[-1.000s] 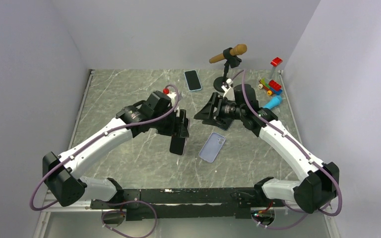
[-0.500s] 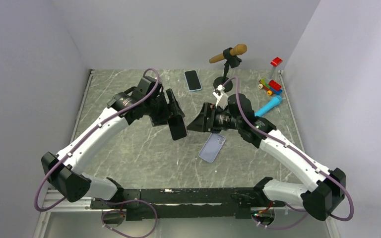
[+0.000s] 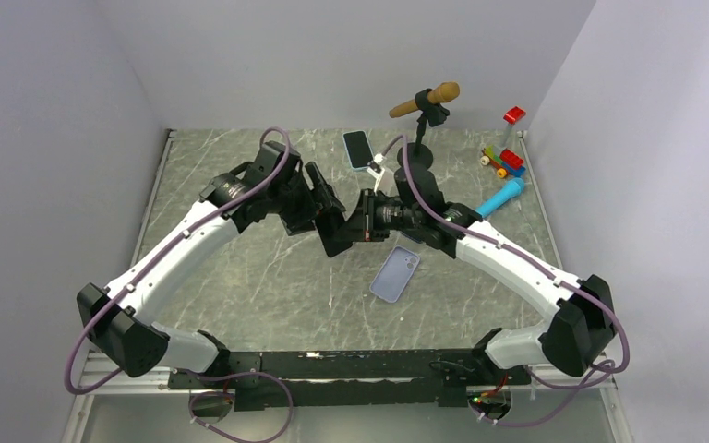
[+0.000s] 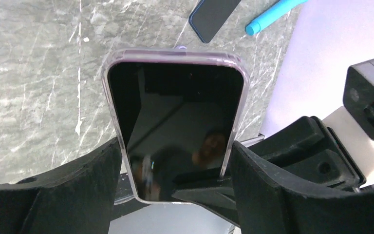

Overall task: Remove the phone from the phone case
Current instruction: Remove the phone case from the phone.

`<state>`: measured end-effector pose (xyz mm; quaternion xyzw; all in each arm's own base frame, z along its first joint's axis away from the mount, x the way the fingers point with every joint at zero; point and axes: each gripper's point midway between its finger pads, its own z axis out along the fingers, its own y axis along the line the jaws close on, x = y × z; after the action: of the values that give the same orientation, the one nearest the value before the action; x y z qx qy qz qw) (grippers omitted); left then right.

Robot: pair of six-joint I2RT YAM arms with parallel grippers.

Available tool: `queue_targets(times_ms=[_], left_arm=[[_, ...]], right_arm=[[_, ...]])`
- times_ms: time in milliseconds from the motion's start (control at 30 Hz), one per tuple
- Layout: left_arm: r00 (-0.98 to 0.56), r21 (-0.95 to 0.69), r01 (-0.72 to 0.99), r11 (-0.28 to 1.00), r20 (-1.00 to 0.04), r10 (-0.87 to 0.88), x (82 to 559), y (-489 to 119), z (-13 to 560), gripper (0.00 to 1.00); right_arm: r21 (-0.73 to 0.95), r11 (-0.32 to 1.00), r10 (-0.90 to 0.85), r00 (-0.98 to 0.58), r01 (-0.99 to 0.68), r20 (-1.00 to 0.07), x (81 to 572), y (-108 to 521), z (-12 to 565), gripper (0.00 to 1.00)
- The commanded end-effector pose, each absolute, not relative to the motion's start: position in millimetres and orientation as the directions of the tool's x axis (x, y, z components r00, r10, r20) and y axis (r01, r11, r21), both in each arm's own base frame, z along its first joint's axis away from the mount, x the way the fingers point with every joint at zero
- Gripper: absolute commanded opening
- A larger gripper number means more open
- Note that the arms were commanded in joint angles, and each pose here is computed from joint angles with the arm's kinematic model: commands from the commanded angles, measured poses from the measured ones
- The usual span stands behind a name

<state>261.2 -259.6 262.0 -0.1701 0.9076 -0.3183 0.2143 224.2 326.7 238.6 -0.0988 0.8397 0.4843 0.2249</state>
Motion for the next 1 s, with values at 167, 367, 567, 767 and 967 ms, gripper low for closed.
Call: queue_targets(times_ms=[167,367,567,767,967], left_arm=[[-0.79,-0.813,0.019,0.582,-0.369,-0.49,275,-237,306,0.95],[-0.744,-0.823,0.174,0.541,-0.47,-0.476,264,-218,319,0.95],[-0.737,-0.889,0.337,0.311,-0.455,-0.5,248,-234,344,0.81],[-0.748,-0.882,0.427,0.2,-0.469,-0.471,248,-248,370,0.81],[-0.765,-0.888,0.432,0.154,-0.452,-0.458,254,-255,377,0.64]], right_arm=[[0.835,0.347,0.076,-0.875,-0.426,-0.478,219,331,271,0.0],[0.892,0.171,0.141,-0.885,-0.419,-0.443,219,304,300,0.0],[0.894,0.045,0.142,-0.883,-0.446,-0.447,213,294,335,0.0],[0.886,0.003,0.134,-0.878,-0.463,-0.459,211,296,349,0.0],[0.878,-0.049,0.114,-0.876,-0.476,-0.468,199,307,357,0.0]])
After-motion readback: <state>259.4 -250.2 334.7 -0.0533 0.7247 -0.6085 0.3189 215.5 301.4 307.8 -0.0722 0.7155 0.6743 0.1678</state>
